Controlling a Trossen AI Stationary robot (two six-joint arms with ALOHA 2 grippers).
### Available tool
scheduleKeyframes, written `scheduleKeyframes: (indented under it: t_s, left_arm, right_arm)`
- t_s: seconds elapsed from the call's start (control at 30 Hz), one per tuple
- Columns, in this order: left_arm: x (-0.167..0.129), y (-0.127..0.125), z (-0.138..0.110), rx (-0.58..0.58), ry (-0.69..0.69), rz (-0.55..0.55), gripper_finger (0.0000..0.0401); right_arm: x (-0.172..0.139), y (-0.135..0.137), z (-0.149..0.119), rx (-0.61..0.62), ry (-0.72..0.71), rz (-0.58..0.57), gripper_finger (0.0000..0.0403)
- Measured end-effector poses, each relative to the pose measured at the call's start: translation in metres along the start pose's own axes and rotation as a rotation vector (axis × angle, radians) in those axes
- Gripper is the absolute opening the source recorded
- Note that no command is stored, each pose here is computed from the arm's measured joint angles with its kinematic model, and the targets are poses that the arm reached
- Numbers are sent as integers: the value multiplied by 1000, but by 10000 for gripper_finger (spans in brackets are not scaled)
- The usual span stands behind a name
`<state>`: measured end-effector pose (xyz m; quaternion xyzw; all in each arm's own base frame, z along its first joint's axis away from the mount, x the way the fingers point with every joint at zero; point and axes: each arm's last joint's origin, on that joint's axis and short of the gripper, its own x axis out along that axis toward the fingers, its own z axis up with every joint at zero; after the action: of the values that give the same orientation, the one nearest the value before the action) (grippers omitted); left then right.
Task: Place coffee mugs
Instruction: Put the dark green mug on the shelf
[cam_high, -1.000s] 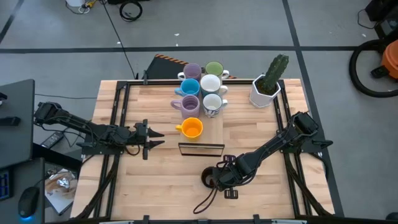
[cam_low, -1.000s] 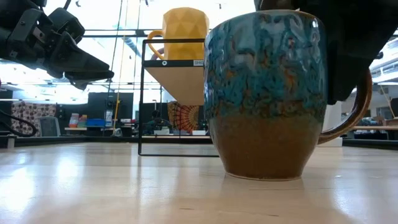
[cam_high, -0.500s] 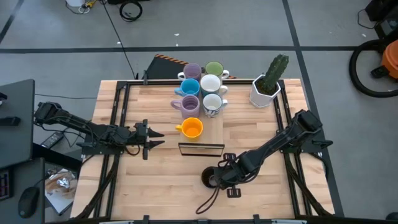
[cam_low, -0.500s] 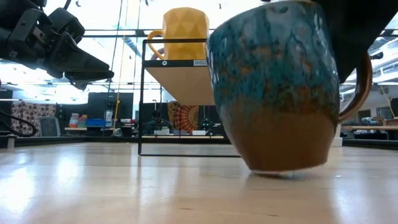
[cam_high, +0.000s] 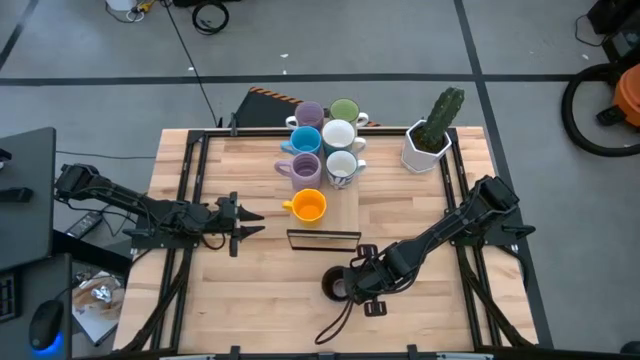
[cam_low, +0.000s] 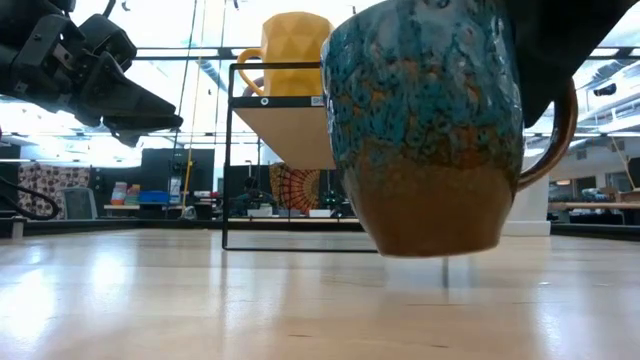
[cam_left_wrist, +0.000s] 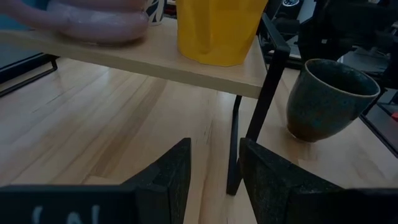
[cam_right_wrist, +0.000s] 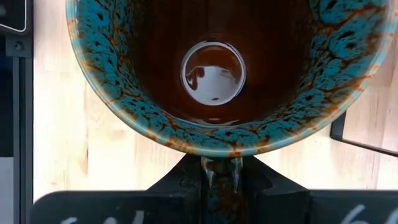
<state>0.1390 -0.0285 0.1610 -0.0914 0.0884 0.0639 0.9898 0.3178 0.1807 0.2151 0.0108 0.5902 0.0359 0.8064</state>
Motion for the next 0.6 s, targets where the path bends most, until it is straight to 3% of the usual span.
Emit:
scheduleKeyframes:
  t_s: [0.6]
  left_arm:
    - [0, 1, -2, 0, 22, 6, 142]
  right_arm:
    - [6, -5, -19, -27, -100, 28, 52]
